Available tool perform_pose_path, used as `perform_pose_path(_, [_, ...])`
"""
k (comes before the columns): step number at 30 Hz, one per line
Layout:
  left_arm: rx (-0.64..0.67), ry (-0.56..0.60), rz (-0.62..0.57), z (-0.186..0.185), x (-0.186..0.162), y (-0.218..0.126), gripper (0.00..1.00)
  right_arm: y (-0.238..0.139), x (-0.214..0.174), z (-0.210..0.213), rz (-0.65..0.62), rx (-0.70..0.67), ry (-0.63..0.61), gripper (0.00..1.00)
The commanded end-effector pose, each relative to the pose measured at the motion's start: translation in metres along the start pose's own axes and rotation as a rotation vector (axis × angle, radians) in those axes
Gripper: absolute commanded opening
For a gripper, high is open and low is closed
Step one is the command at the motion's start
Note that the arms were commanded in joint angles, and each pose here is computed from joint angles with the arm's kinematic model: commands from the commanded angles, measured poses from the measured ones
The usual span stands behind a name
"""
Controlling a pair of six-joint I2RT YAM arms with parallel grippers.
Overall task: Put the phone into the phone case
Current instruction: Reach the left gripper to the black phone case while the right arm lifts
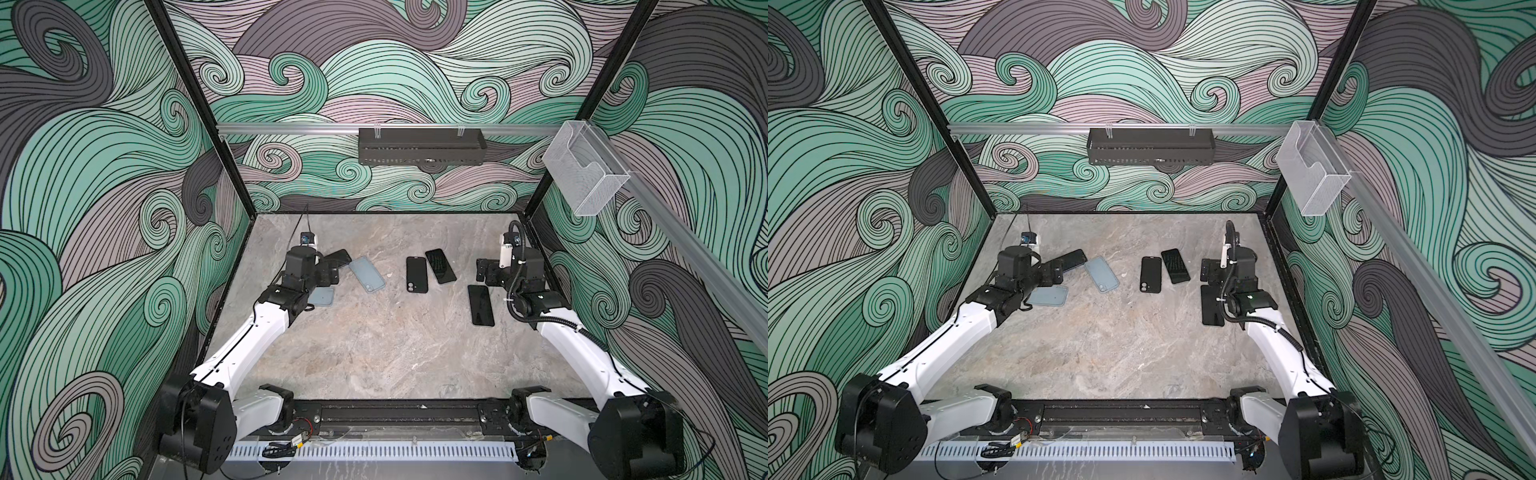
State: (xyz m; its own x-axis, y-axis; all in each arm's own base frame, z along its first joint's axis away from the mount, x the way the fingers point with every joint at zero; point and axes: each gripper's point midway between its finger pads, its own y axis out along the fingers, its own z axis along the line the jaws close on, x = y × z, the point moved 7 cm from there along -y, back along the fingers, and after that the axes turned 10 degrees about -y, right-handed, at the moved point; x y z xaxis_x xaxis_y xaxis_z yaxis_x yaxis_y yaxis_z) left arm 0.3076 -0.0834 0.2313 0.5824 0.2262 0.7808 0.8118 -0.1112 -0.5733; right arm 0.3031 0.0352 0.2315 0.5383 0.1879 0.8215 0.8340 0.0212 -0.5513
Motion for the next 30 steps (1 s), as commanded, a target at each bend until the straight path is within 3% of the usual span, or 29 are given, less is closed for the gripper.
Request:
perform_pose_path(1, [-0.074,-0.013,0.14,-0.026,-0.013,0.001,0.92,-0.011,-0.005,0.008,0.097,0.046,0.004,0.94])
perform_pose_path(6, [-0.135,0.005,0.177,-0.062,-0.015,0.021,0.89,-0.016,-0.006,0.017,0.152,0.091,-0.004,0.93])
perform_pose_path(19, [-0.149,0.087,0.377,-0.161,-0.049,0.107,0.67,-0.029,-0.014,0.021,0.187,0.113,-0.013,0.93])
perform_pose_path(30, [-0.094,0.06,0.478,-0.199,-0.092,0.146,0.52,-0.032,-0.014,0.021,0.183,0.107,-0.004,0.93])
